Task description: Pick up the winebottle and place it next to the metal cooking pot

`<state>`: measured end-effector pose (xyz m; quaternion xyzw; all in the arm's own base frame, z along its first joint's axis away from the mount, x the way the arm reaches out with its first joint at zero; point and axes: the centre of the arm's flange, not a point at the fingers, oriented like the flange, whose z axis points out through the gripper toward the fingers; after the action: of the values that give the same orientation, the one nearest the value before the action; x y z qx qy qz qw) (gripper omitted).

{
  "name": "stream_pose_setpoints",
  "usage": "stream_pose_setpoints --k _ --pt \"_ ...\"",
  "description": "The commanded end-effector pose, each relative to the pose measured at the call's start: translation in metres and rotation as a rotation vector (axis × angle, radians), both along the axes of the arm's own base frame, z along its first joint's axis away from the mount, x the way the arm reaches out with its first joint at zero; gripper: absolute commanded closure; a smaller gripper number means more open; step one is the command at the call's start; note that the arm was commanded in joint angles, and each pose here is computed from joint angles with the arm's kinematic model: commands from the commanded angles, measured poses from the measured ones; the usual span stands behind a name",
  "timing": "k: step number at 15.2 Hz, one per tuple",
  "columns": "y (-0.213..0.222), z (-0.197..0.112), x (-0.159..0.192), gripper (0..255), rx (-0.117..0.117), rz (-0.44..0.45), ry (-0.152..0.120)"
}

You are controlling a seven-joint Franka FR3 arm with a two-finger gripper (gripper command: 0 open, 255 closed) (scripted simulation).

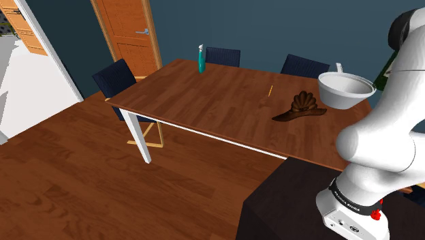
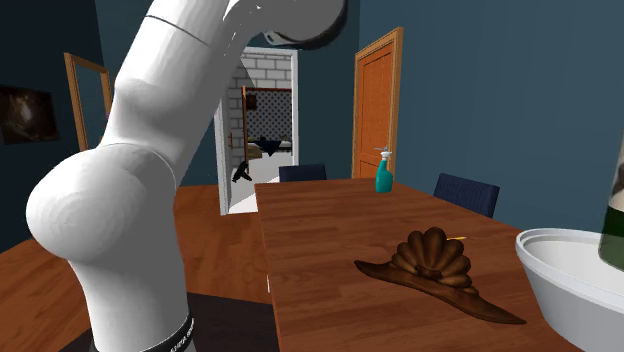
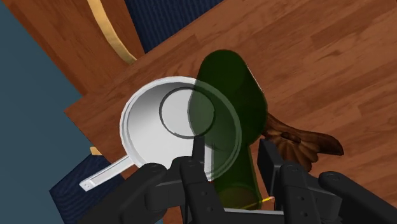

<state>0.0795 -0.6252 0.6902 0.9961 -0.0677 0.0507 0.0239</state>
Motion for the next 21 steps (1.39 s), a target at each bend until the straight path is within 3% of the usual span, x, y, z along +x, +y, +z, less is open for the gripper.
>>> stream_pose_setpoints --k 1,21 --pt "-0.021 -0.002 -0.019 255 0.003 0.004 -0.003" --pt "-0.021 -0.108 -0.019 255 0.003 0.004 -0.003"
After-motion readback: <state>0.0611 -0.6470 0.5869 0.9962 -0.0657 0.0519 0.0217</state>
